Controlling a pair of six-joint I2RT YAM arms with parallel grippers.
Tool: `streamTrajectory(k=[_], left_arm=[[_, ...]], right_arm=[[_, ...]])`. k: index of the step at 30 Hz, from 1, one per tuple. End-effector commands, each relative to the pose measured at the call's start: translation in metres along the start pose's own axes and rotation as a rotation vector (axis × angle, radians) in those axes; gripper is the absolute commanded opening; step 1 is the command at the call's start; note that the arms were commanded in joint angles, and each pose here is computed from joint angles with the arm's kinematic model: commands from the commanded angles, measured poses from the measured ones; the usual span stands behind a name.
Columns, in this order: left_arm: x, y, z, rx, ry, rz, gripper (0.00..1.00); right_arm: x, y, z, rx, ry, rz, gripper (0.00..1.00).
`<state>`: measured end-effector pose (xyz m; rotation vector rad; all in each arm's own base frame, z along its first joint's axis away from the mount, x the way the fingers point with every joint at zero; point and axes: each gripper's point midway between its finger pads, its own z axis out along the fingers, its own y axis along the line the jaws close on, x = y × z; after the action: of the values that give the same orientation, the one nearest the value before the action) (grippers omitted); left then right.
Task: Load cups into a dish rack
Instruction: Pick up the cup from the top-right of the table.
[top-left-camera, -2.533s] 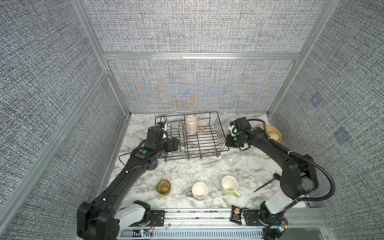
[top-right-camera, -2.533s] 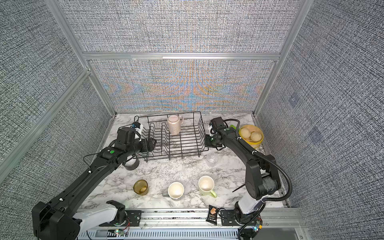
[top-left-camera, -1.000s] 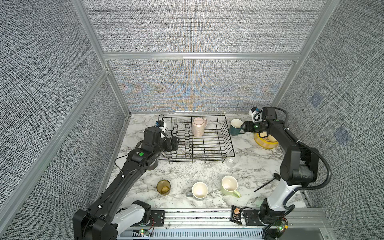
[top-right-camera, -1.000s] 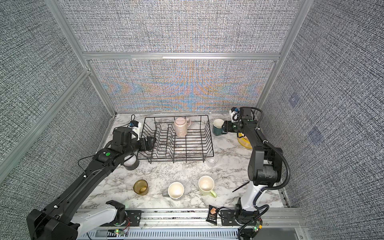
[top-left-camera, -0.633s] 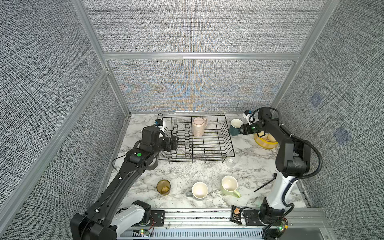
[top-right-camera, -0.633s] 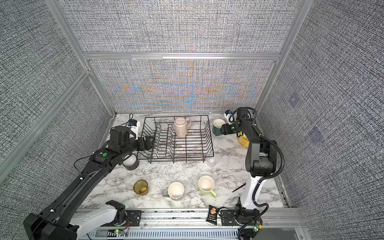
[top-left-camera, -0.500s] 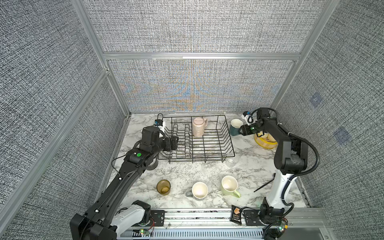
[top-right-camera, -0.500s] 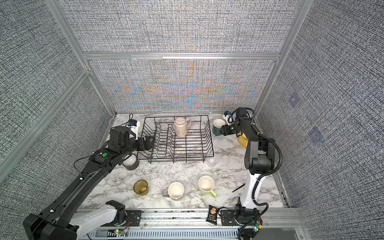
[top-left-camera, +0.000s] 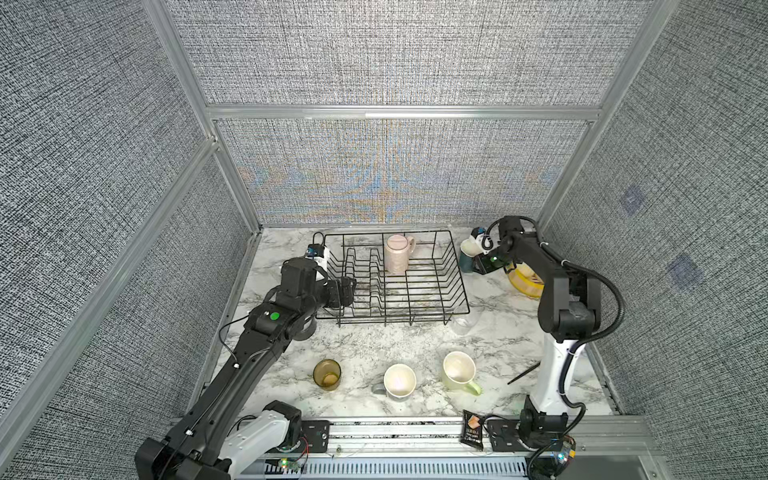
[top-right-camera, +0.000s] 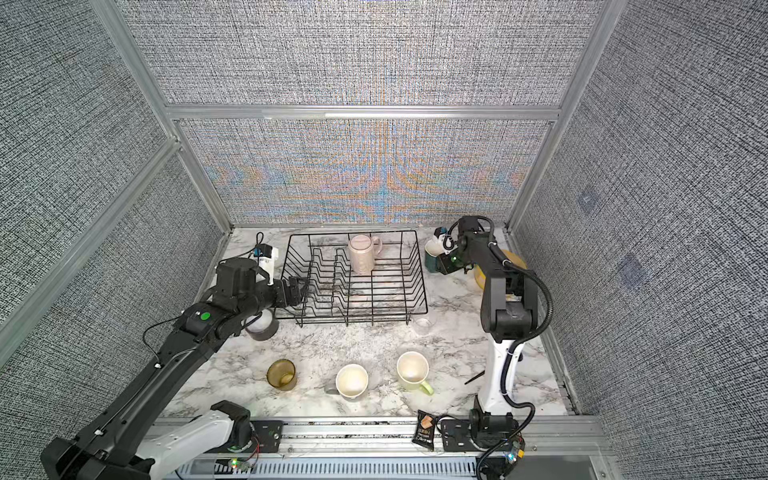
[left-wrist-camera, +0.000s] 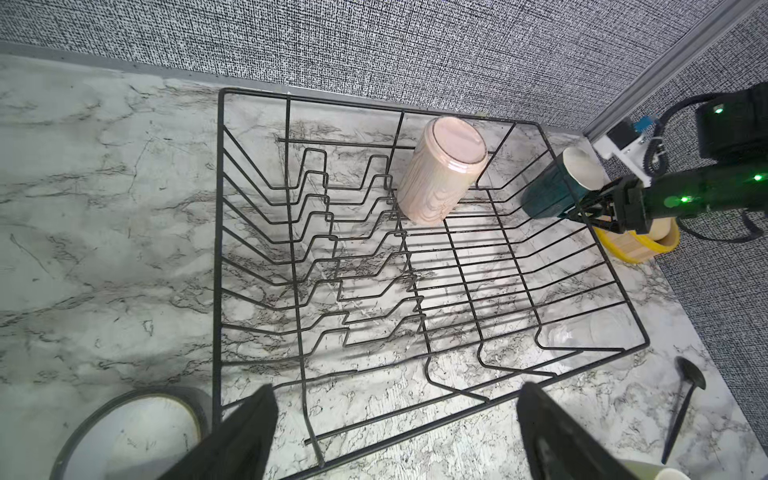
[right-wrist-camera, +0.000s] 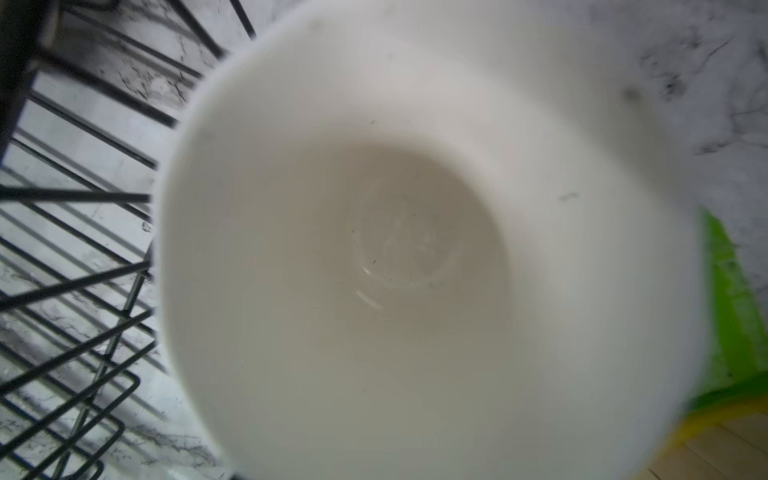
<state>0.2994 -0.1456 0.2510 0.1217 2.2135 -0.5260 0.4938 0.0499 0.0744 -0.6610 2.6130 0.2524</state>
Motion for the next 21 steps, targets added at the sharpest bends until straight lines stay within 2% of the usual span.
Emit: streamTrajectory(k=[1, 3, 13, 17, 21], left_arm=[[-0.005, 0.0, -0.007, -0.007, -0.012, 0.017, 0.91], [-0.004, 0.001, -0.008, -0.012, -0.02, 0.017, 0.91], [-0.003, -0.002, -0.002, 0.015, -0.019, -0.002, 0.91], [-0.006, -0.005, 0.002, 0.029, -0.032, -0.007, 0.91], [-0.01, -0.01, 0.009, 0.056, -0.021, 0.009, 0.91]], right_arm=[[0.01, 0.002, 0.0, 0.007, 0.054, -0.002, 0.34], [0.01, 0.005, 0.0, 0.007, 0.048, 0.009, 0.25], [-0.002, 0.013, -0.021, 0.037, -0.037, 0.079, 0.02], [0.001, 0.007, -0.035, 0.119, -0.073, 0.148, 0.0], [-0.001, 0.005, -0.064, 0.193, -0.152, 0.2, 0.0]])
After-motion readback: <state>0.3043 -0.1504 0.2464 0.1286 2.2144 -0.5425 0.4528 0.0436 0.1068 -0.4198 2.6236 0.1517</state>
